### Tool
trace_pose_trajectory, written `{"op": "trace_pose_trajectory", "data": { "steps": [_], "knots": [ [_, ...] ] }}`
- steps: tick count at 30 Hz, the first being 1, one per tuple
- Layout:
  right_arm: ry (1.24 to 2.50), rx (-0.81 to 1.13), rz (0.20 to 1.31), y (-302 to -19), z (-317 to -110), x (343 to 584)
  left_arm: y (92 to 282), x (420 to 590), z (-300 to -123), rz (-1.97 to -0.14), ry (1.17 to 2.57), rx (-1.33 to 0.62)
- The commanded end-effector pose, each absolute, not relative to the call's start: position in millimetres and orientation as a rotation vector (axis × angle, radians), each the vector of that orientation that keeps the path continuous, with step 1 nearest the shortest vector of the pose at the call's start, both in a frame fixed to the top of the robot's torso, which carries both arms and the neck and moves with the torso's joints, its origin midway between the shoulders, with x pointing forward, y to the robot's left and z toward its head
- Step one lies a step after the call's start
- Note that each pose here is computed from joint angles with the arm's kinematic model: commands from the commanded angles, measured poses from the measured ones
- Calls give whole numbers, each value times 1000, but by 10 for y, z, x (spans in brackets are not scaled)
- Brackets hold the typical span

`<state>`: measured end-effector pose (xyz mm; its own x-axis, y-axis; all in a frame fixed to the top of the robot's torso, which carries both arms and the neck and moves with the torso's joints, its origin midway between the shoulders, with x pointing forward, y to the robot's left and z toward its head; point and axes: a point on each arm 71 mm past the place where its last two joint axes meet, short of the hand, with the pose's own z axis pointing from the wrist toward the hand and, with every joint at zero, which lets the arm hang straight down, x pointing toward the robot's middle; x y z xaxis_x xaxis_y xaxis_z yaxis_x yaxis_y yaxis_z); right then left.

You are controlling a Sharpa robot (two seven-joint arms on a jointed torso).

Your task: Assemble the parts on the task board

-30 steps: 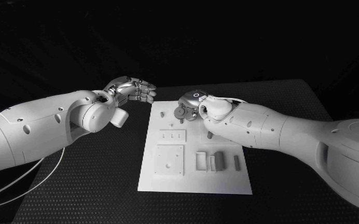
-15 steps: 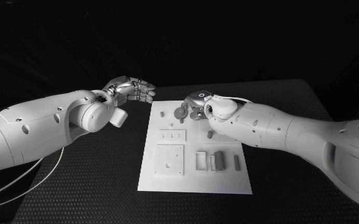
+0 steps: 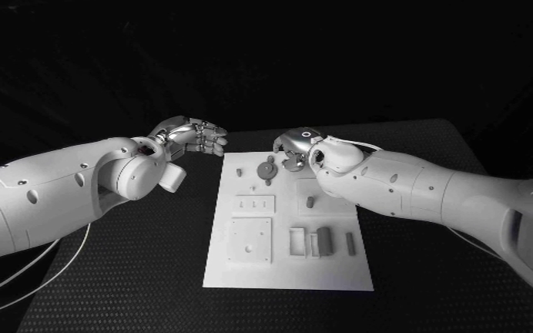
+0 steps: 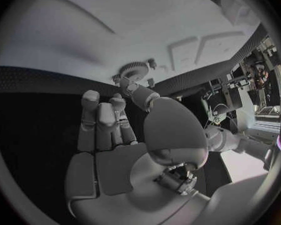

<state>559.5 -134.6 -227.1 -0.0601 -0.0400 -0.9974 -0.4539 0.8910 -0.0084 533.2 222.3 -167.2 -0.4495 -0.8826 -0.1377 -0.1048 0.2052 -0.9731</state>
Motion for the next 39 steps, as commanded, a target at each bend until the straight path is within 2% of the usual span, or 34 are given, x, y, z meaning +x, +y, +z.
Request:
{"op": "trace_pose_trajectory", "data": {
  "steps": [1,6,13,19,26,39],
  "knots": [
    [1538,-221,491,-1422,-2085,5602,2236,5341,-1657,-1324,1724,-922],
    [1533,-142,575,-1662,-1860,5618,2287,5386,-1664,-1312,1712,-926],
    [1593,-114,566,-2144,-1698,5648,2362,5425,-1714,-1281,1706,-926],
    [1663,-123,567,-2564,-1733,5593,2345,5409,-1784,-1288,1722,-929],
    [1671,-140,509,-2829,-1814,5545,2355,5394,-1821,-1285,1726,-936],
    [1708,-146,480,-2965,-2144,5416,2370,5378,-1839,-1286,1733,-939]
  ]
}}
